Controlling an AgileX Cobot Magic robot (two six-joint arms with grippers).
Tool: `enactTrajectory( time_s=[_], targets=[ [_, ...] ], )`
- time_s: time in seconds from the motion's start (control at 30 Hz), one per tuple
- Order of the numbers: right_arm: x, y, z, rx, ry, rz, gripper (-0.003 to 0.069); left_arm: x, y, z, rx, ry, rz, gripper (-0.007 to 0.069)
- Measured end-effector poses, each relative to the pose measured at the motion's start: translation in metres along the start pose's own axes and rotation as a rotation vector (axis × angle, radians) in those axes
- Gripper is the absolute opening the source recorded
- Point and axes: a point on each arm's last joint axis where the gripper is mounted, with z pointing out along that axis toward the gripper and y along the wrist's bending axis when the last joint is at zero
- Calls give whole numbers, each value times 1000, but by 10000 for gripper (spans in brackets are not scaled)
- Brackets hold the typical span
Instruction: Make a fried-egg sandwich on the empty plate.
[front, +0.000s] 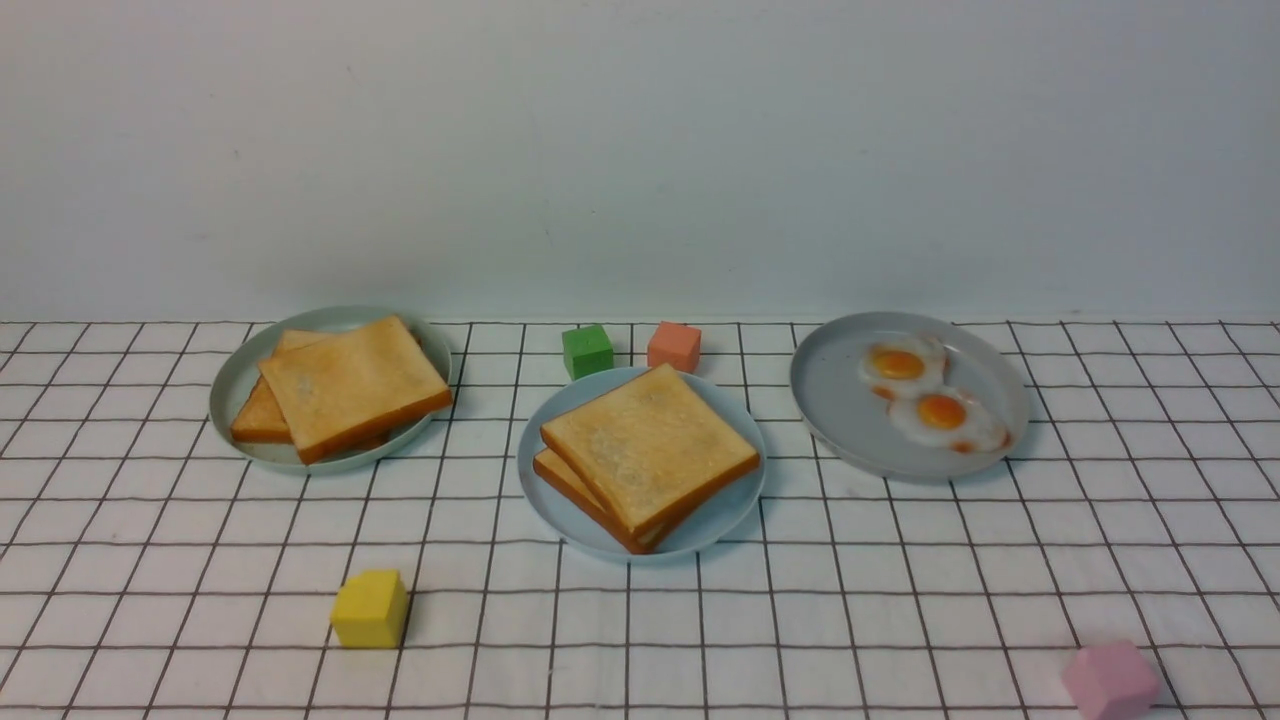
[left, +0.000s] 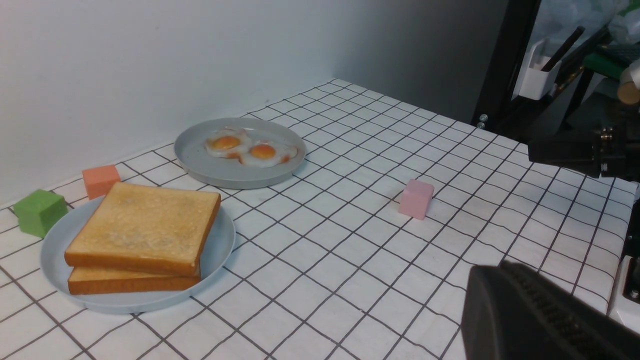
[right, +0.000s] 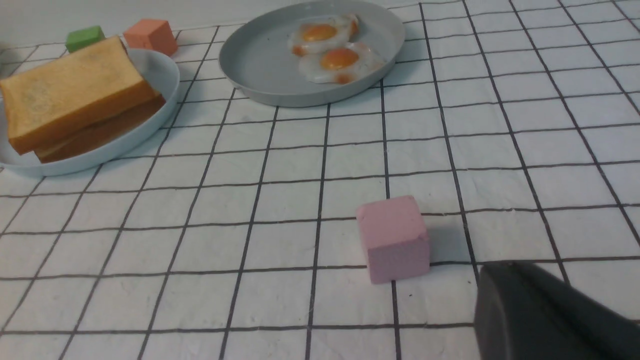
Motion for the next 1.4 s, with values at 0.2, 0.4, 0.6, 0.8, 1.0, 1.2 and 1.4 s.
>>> enactTrajectory(
  time_s=[0.2, 0.4, 0.6, 0.8, 1.0, 1.2, 1.4],
  targets=[
    [0, 0, 0, -1, 0, 10, -13, 0, 0, 0, 0, 0, 0, -6],
    [0, 0, 0, -1, 0, 10, -13, 0, 0, 0, 0, 0, 0, -2],
    [0, 0, 0, -1, 0, 11, -9, 0, 0, 0, 0, 0, 0, -1],
    [0, 0, 0, -2, 0, 12, -7, 4, 0, 1, -2, 8, 2, 0],
    [0, 0, 0, -3, 0, 14, -5, 22, 14, -5, -194, -30, -58, -13],
    [0, 0, 0, -3, 0, 14, -1, 50, 30, -20, -546, -174, -80, -13],
    [0, 0, 0, -3, -1, 14, 3, 95, 45, -22, -810, -45, -274, -13]
  ],
)
